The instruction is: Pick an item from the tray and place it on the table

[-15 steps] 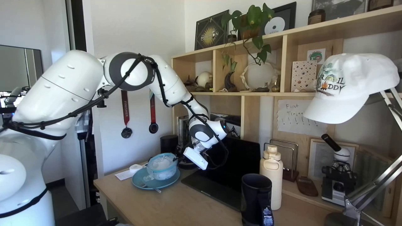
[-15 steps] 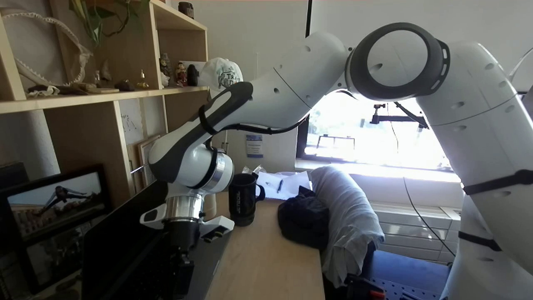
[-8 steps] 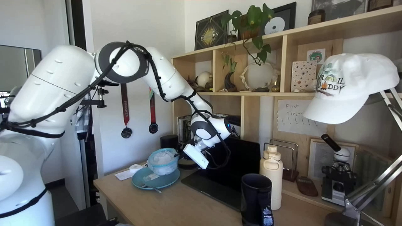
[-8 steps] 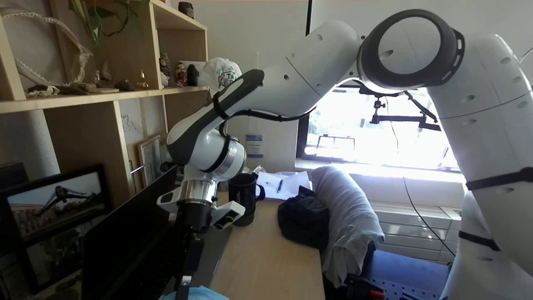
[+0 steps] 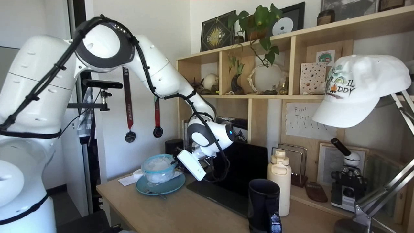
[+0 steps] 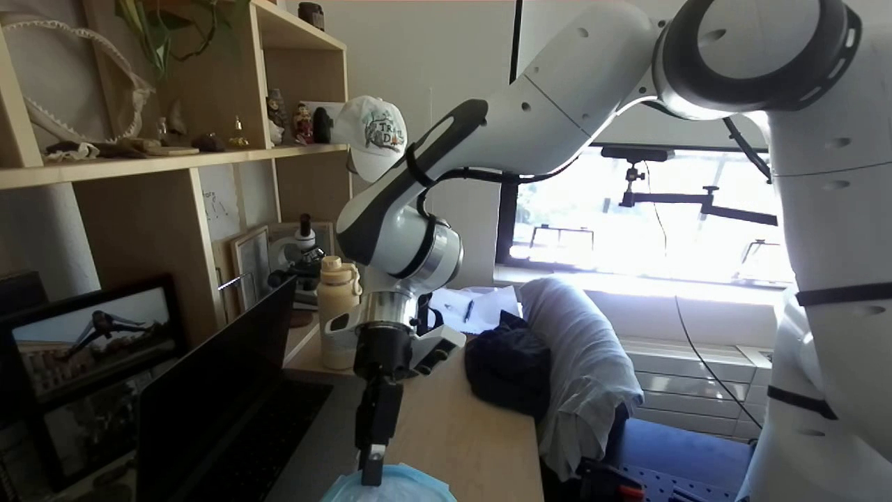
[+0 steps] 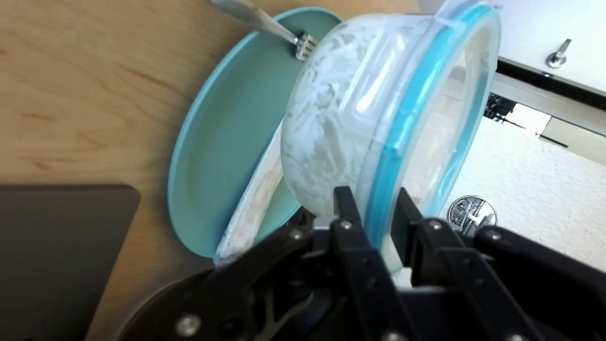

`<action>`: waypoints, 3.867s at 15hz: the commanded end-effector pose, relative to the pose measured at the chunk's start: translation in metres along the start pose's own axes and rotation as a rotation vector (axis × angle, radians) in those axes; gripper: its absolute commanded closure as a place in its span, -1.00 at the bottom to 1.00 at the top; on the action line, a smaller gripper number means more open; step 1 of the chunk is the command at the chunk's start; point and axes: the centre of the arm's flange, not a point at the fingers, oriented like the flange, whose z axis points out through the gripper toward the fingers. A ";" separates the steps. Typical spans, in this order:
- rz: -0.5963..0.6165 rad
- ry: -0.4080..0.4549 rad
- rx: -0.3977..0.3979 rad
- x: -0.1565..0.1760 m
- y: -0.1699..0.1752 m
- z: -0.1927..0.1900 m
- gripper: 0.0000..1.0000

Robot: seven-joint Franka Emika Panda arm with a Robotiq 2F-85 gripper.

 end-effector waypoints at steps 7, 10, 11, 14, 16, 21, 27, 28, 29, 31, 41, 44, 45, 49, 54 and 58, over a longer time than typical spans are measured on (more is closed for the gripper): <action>0.167 0.161 -0.110 -0.075 -0.059 -0.012 0.83; 0.233 0.229 -0.159 -0.097 -0.070 -0.013 0.83; 0.256 0.251 -0.179 -0.105 -0.073 -0.014 0.83; 0.325 0.307 -0.248 -0.130 -0.086 -0.020 0.83; 0.380 0.349 -0.296 -0.147 -0.092 -0.024 0.83; 0.496 0.432 -0.380 -0.179 -0.102 -0.028 0.83; 0.609 0.610 -0.480 -0.197 -0.097 -0.039 0.83; 0.627 0.634 -0.498 -0.200 -0.096 -0.041 0.83; 0.645 0.653 -0.513 -0.203 -0.096 -0.043 0.83; 0.681 0.689 -0.530 -0.210 -0.095 -0.043 0.83; 0.818 0.800 -0.537 -0.235 -0.081 -0.022 0.83; 0.841 0.812 -0.549 -0.243 -0.077 -0.017 0.83; 0.844 0.814 -0.550 -0.244 -0.075 -0.015 0.83; 0.856 0.827 -0.548 -0.246 -0.077 -0.015 0.82; 0.867 0.823 -0.539 -0.248 -0.079 -0.014 -0.42; 0.877 0.758 -0.552 -0.238 -0.082 -0.026 -0.97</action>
